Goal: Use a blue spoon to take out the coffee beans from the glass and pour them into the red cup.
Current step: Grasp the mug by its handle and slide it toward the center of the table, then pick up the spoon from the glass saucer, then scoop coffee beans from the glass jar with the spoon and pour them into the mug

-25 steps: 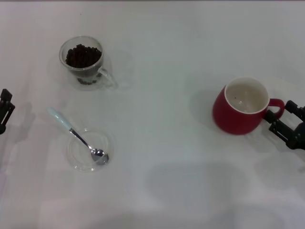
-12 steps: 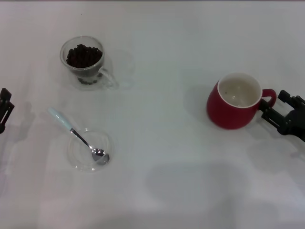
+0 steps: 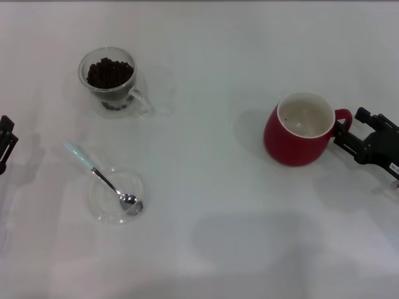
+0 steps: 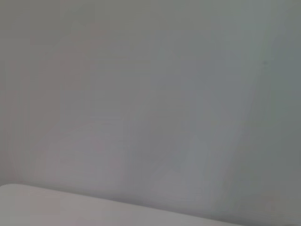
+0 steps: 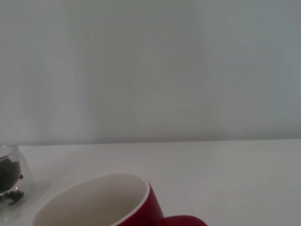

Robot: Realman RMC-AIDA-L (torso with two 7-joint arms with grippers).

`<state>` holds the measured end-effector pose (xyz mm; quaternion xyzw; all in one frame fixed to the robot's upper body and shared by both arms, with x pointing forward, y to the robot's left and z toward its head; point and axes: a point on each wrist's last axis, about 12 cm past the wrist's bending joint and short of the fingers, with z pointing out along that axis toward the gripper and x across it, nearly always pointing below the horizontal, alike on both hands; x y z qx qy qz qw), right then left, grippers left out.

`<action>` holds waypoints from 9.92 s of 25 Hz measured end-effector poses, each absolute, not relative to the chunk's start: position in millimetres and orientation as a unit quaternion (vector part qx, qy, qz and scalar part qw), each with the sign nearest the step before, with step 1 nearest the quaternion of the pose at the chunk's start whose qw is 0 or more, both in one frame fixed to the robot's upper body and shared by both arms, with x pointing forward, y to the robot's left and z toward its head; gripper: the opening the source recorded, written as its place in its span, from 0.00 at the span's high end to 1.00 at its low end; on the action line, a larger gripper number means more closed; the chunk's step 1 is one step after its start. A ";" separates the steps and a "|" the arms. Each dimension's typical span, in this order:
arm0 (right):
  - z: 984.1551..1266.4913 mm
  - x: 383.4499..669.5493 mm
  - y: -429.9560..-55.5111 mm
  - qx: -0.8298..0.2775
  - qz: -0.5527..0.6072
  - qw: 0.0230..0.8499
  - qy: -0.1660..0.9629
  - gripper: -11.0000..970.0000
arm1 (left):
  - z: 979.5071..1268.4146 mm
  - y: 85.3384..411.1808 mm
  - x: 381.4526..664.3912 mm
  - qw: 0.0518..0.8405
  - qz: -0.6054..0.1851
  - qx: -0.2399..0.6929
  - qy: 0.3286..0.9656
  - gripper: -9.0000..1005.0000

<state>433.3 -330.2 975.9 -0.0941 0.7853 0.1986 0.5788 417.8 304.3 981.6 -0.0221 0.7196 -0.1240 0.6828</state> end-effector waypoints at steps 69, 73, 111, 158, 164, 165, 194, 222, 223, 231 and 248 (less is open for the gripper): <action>977.9 452.1 -241.0 -0.237 0.275 0.553 0.750 0.80 | 982.5 305.0 419.5 0.685 -0.123 -0.018 0.718 0.13; 978.8 453.8 -239.7 -0.243 0.277 0.553 0.748 0.79 | 982.3 305.5 418.7 0.684 -0.122 -0.018 0.719 0.13; 999.6 403.4 -343.8 -0.099 0.302 0.597 0.737 0.31 | 998.8 337.7 450.3 0.462 -0.442 -0.165 0.751 0.16; 1002.6 403.8 -336.4 -0.099 0.292 0.627 0.715 0.31 | 998.8 311.8 476.5 0.365 -0.451 -0.056 0.812 0.82; 1002.3 404.2 -336.7 -0.098 0.290 0.627 0.716 0.31 | 999.4 311.7 477.4 0.369 -0.452 -0.060 0.810 0.83; 1002.3 404.2 -336.8 -0.097 0.290 0.627 0.717 0.31 | 999.4 311.6 477.4 0.369 -0.453 -0.060 0.809 0.83; 998.8 426.0 -331.1 -0.096 0.275 0.618 0.731 0.31 | 1012.3 311.0 483.0 0.383 -0.484 -0.053 0.785 0.86; 1005.0 435.6 -338.4 -0.077 0.257 0.640 0.720 0.31 | 1078.6 345.1 521.8 0.586 -0.483 -0.035 0.650 0.86; 1005.3 435.9 -338.8 -0.075 0.257 0.641 0.719 0.31 | 1081.2 344.8 526.1 0.592 -0.478 -0.032 0.647 0.86; 1007.7 438.6 -340.4 -0.064 0.251 0.652 0.713 0.31 | 1093.5 317.5 571.2 0.627 -0.424 0.008 0.653 0.86; 1009.7 441.0 -345.2 -0.039 0.236 0.666 0.706 0.31 | 1078.5 253.3 612.4 0.634 -0.302 0.091 0.706 0.86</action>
